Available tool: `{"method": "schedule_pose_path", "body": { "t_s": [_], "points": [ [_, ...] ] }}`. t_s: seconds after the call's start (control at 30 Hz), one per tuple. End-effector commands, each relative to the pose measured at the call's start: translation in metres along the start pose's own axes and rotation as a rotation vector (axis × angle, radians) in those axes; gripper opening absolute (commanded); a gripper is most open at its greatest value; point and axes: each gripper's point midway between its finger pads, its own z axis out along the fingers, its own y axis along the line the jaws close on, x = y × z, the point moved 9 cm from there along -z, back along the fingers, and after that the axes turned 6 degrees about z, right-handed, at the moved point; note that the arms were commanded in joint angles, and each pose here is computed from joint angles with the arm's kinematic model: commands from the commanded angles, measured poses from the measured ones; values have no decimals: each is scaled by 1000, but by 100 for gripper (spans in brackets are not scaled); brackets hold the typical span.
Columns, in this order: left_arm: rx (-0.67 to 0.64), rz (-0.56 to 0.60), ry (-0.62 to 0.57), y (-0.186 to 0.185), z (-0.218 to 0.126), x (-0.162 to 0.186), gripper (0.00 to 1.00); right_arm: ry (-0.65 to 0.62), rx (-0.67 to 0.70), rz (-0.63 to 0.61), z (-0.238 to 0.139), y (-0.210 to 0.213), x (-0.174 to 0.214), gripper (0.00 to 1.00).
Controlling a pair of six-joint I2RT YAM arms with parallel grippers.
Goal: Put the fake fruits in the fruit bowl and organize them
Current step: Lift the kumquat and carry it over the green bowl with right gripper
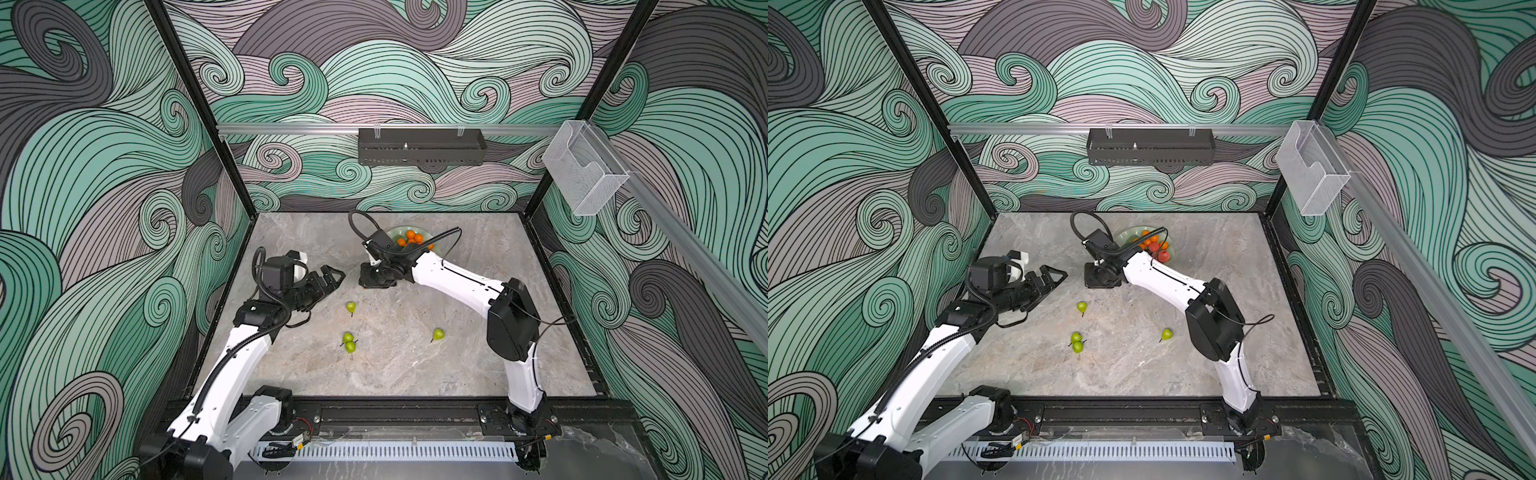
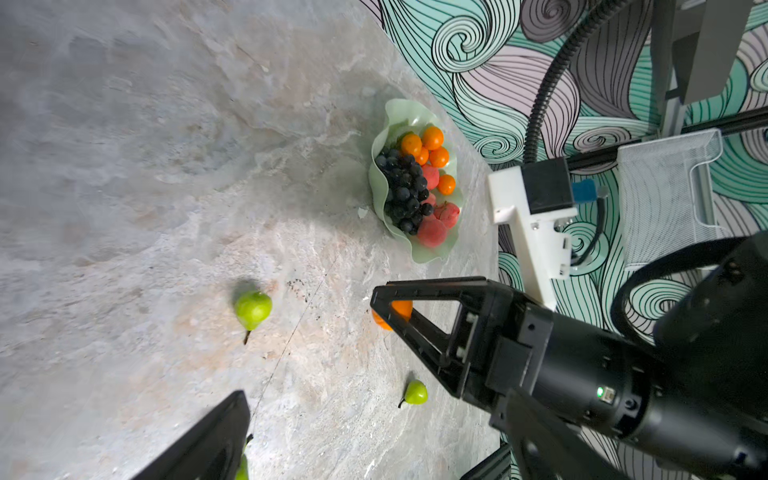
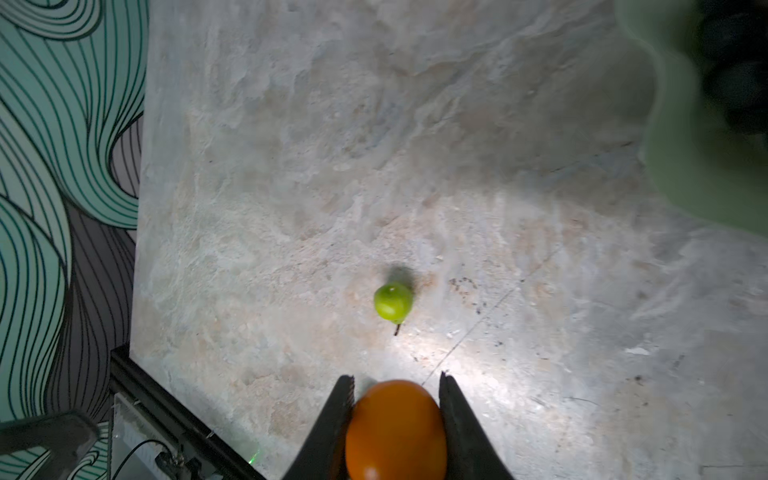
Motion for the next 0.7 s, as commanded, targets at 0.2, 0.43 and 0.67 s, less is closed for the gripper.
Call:
{"method": "schedule_pose_path", "body": {
  "t_s": [0.2,0.43,0.67],
  "points": [
    [57,114,11,-53,63,-22,98,-86,18,105,-31,-62,-36,31],
    [91,152,52,-76,110,-34,98,-134,48,173,-37,-103,-72,30],
    [111,174,60,-89,145,-52,98,-170,57,238,-29,-135,-110,29]
  ]
}}
